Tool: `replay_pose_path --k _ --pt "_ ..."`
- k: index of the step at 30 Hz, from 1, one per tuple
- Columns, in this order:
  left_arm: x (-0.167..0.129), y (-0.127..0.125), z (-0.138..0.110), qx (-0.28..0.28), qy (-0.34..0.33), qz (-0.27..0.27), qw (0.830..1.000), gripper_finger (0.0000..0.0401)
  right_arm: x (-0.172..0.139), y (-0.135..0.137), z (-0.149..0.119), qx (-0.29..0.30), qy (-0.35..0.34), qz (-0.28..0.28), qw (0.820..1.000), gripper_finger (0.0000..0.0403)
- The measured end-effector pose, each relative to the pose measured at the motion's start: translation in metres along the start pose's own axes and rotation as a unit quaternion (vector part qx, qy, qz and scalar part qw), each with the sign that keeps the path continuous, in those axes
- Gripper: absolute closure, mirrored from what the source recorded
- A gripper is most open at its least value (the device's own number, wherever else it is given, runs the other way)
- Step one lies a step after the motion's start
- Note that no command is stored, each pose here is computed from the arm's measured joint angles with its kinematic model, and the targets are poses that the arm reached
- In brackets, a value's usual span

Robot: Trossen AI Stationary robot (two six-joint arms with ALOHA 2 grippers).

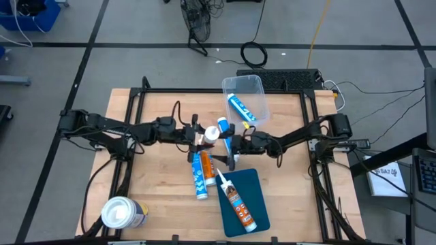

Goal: Sort silicone sealant tubes
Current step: Put the left orange sealant into the blue bin

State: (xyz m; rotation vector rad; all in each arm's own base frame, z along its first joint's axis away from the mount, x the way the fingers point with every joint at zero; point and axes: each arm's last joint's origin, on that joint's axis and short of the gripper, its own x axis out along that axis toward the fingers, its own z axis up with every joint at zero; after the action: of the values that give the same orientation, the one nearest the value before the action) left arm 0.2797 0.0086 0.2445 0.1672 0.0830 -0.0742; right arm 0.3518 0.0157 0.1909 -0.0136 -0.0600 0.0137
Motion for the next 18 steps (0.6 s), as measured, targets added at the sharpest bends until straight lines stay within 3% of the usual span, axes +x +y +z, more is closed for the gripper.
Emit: replay_pose_path --k 18 --pt "0.000 0.000 0.006 -0.002 -0.037 -0.021 0.999 0.0198 0.010 0.000 0.013 -0.013 -0.017 0.004 1.000 0.0044"
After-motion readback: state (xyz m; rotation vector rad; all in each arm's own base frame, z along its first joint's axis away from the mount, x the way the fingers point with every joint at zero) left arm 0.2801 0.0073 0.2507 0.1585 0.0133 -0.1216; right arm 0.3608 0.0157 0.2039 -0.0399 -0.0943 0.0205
